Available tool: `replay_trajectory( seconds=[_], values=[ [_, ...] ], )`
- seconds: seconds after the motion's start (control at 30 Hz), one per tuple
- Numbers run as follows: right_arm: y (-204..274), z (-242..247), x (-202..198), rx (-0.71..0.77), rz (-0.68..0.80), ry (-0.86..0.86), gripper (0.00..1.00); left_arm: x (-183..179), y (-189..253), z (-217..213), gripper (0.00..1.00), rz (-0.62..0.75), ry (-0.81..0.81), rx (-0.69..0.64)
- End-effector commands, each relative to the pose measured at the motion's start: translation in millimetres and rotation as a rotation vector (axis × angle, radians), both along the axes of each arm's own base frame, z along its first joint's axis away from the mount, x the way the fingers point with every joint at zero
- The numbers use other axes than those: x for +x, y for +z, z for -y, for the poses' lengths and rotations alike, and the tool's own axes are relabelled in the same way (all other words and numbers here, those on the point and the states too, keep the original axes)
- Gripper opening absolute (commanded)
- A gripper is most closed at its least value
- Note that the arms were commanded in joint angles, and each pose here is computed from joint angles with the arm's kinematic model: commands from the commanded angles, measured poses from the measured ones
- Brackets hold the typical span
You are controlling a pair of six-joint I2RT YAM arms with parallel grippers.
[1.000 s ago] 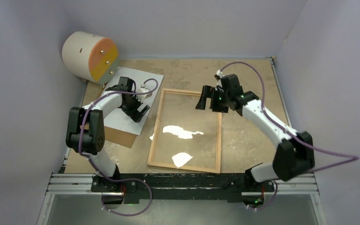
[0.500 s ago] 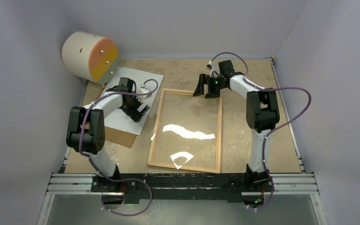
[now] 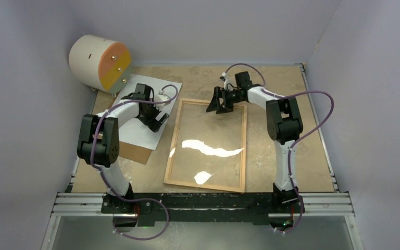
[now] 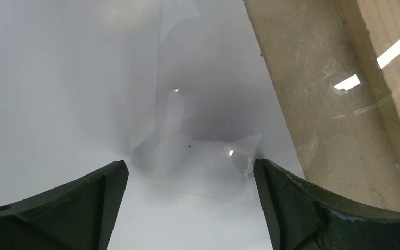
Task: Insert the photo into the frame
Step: Place the photo frame item in the photo frame.
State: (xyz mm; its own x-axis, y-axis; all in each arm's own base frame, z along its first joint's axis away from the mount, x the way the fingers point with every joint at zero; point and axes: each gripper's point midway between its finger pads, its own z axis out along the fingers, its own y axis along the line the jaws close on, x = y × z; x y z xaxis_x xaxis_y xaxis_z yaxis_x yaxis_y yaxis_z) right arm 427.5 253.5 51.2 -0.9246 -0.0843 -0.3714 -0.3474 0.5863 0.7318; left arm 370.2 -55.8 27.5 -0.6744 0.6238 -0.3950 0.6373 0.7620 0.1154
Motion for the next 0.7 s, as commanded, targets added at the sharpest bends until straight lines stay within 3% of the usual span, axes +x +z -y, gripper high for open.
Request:
replay_trajectory(
  seconds=[0.0, 0.33, 0.5, 0.67],
  values=[
    [-16, -15, -20, 0.053, -0.075, 0.045, 0.87, 14, -6, 8, 0.98, 0.02, 0.004, 0.004],
    [10, -27, -49, 0.213, -0.091, 0.067, 0.69, 24, -6, 13, 0.98, 0.037, 0.006, 0.002],
    [39, -32, -71, 0.326, -0.073, 0.081, 0.47, 29, -5, 16, 0.98, 0.041, 0.002, 0.0],
    [43, -36, -74, 0.349, -0.06, 0.108, 0.35, 30, -7, 19, 0.98, 0.038, -0.009, -0.004]
  ],
)
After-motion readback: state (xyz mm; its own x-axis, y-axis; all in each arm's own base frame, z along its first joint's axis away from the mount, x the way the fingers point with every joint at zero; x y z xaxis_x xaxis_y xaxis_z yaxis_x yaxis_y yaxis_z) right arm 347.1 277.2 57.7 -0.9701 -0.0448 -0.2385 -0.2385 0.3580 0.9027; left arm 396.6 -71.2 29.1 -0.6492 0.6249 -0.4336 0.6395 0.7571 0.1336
